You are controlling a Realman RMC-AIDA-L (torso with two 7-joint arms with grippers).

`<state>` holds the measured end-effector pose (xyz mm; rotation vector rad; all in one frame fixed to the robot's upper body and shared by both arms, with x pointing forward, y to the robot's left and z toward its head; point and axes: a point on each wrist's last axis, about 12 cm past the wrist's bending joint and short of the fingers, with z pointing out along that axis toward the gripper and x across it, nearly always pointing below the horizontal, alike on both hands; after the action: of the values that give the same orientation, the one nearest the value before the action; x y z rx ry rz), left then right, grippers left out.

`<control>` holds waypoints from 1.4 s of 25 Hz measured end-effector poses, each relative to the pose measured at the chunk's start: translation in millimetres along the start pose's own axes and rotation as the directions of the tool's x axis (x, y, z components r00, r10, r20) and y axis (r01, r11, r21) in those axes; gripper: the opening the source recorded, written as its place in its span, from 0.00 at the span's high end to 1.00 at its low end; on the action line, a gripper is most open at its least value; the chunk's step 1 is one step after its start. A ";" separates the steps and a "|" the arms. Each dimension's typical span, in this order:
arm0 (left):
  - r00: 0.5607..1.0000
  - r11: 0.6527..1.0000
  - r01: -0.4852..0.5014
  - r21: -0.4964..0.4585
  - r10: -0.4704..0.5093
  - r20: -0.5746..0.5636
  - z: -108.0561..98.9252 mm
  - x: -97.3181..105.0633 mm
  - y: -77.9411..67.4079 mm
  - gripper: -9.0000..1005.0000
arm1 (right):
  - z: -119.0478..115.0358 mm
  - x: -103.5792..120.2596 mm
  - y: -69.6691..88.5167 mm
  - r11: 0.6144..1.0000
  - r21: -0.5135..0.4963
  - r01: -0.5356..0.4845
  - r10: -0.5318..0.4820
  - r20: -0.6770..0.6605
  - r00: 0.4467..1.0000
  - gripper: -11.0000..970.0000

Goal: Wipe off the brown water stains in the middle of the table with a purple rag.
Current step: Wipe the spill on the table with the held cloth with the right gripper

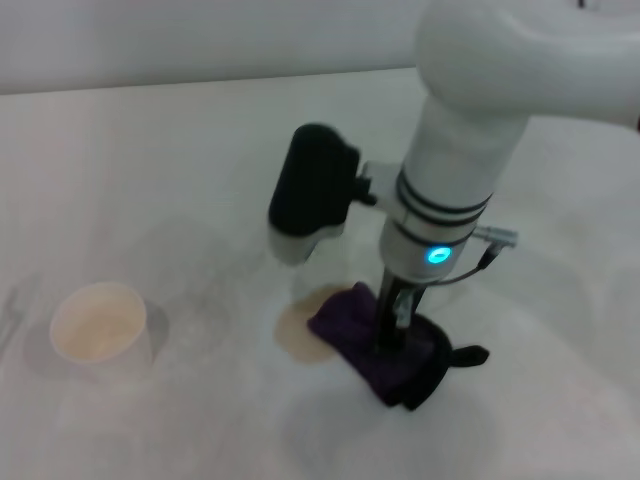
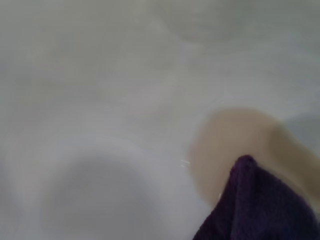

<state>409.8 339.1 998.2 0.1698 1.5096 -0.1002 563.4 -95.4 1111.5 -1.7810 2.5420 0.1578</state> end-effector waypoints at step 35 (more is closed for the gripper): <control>1.000 0.998 0.006 0.056 -0.006 -0.015 3.2 2.3 -9.3 0.11 | -4.6 -20.7 -48.6 0.978 0.195 -0.078 0.066 0.071 0.995 0.90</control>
<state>411.5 329.4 995.6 0.2114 1.5226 -0.1464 616.3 -93.0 1114.8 -1.5880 2.4803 -0.0350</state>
